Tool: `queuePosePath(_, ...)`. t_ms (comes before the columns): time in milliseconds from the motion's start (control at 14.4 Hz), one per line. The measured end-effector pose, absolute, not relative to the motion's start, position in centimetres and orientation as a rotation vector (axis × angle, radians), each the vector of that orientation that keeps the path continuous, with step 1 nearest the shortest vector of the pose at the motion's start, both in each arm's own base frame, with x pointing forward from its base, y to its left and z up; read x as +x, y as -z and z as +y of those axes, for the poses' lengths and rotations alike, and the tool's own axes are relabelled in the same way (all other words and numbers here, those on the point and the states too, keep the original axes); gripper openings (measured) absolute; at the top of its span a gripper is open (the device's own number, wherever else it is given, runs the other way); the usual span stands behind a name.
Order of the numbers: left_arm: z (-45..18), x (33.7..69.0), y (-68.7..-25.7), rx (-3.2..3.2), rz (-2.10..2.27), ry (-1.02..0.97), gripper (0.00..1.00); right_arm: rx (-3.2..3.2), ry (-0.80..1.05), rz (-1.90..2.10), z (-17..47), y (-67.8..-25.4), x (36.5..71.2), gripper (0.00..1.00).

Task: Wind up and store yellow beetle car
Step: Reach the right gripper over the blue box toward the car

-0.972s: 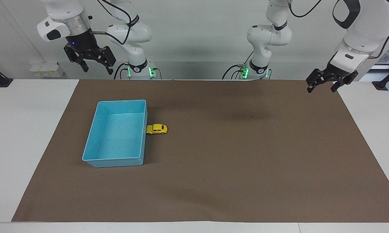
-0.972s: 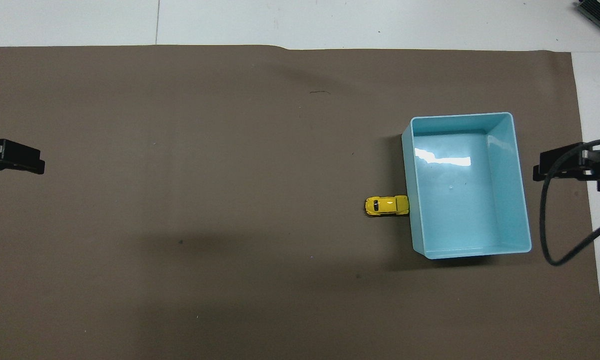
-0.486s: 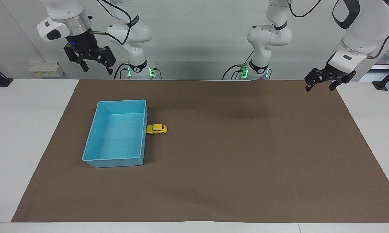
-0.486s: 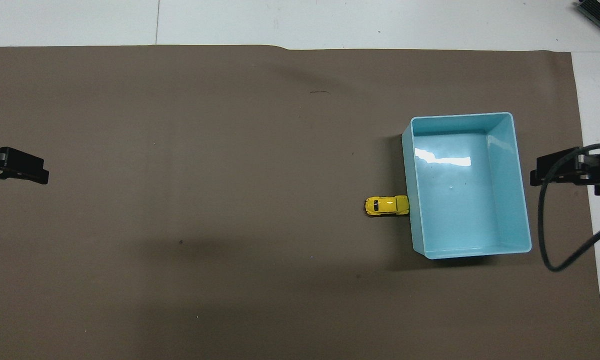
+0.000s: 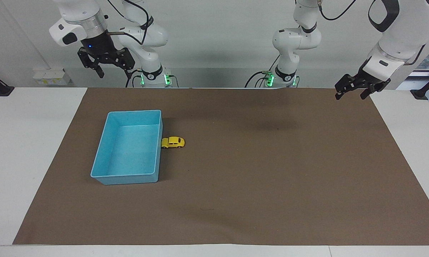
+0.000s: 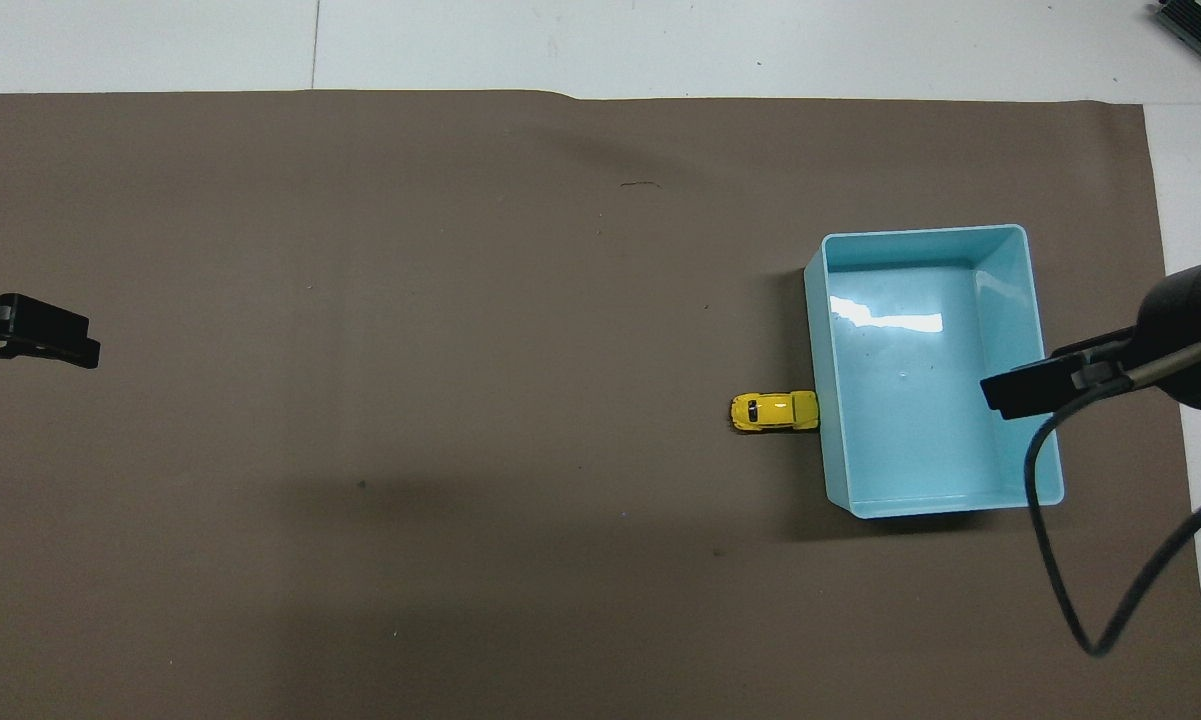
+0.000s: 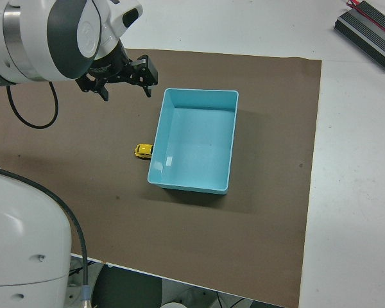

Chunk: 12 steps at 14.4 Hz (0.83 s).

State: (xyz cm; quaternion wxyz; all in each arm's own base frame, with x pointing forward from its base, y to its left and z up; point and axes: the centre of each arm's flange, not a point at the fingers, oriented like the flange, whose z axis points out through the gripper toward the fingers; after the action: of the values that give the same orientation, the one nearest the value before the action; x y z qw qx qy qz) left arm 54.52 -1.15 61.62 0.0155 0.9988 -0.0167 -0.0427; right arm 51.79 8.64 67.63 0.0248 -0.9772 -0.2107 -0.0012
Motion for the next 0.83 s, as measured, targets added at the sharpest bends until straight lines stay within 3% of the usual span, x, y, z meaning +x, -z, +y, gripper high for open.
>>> queuePosePath(278,-1.1,54.4,-61.5,3.107,-0.052,0.148,1.0,-2.838,0.063,-1.246,10.8,-63.5,52.9,1.0)
queuePosePath(833,-0.8,54.3,-62.5,3.108,-0.043,0.118,1.0,-2.486,0.073,-1.891,14.5,-50.3,53.7,1.0)
